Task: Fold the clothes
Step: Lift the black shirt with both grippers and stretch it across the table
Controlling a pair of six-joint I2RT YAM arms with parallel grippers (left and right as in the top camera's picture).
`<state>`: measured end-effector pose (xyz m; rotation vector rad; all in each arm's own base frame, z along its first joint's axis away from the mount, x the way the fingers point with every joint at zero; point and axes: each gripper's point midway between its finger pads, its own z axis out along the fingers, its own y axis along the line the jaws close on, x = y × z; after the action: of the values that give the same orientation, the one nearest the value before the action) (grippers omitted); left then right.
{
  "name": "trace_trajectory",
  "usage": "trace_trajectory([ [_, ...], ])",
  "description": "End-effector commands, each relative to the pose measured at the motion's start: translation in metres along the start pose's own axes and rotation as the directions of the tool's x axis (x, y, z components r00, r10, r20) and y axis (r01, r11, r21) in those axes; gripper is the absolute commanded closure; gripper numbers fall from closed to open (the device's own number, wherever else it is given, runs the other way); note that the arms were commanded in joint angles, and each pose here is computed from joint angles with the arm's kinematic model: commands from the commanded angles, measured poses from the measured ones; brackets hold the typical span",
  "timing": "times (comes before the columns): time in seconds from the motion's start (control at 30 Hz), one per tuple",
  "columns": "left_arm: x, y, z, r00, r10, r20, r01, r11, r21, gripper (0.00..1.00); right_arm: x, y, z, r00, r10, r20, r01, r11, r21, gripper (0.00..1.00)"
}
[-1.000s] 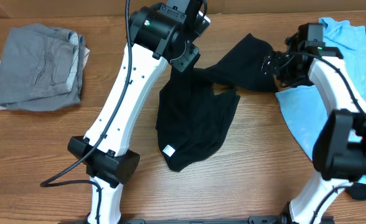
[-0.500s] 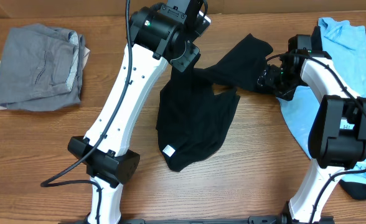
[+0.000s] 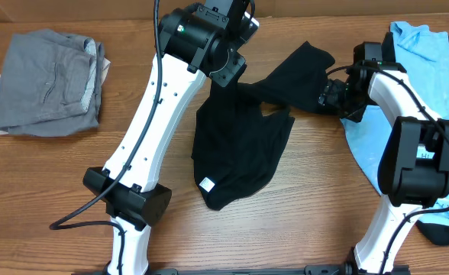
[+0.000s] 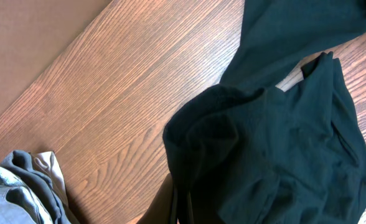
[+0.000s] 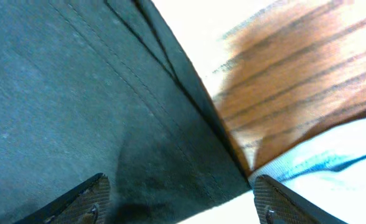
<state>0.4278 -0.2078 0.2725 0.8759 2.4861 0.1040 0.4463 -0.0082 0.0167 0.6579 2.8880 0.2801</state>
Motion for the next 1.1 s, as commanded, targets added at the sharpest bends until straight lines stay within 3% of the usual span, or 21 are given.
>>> trace_trajectory([
  [0.0,-0.004,0.007,-0.010,0.999,-0.024,0.028,0.024,0.999,-0.021,0.96,0.009,0.007,0.016,0.999,-0.021,-0.030,0.021,1.000,0.005,0.24],
  [0.13,-0.004,0.007,-0.009,0.999,-0.024,0.028,0.024,0.999,-0.021,0.96,0.016,0.010,0.027,0.998,-0.038,-0.050,0.039,0.999,0.030,0.28],
  [0.2,-0.004,0.007,-0.009,0.999,-0.024,0.028,0.024,0.999,-0.021,0.96,0.019,0.008,0.032,0.997,-0.038,-0.062,0.041,0.998,0.037,0.36],
  [0.27,-0.004,0.007,-0.009,0.999,-0.024,0.028,0.024,0.999,-0.021,0.96,0.020,0.007,0.036,0.997,-0.036,-0.069,0.039,0.998,0.040,0.65],
  [0.37,-0.004,0.007,-0.009,0.999,-0.024,0.028,0.024,0.999,-0.021,0.96,0.016,0.006,0.033,0.998,-0.028,-0.057,0.030,0.999,0.036,0.96],
  [0.57,-0.007,0.021,-0.012,0.998,-0.050,0.043,0.054,0.994,-0.098,0.96,-0.015,0.008,-0.017,1.000,0.002,0.003,-0.002,1.000,0.005,0.96],
  [0.8,-0.013,0.071,-0.048,0.959,-0.224,0.174,0.264,0.929,-0.260,0.96,-0.061,0.024,-0.160,0.979,-0.034,0.201,0.047,0.997,-0.057,0.96],
  [0.9,-0.009,0.102,-0.077,0.917,-0.299,0.262,0.369,0.886,-0.279,0.96,-0.068,0.027,-0.228,0.951,-0.057,0.305,0.083,0.994,-0.072,0.96],
  [1.07,0.011,0.155,-0.131,0.787,-0.454,0.418,0.583,0.768,-0.264,0.96,-0.062,0.019,-0.308,0.908,-0.041,0.417,0.083,0.993,-0.083,0.96],
])
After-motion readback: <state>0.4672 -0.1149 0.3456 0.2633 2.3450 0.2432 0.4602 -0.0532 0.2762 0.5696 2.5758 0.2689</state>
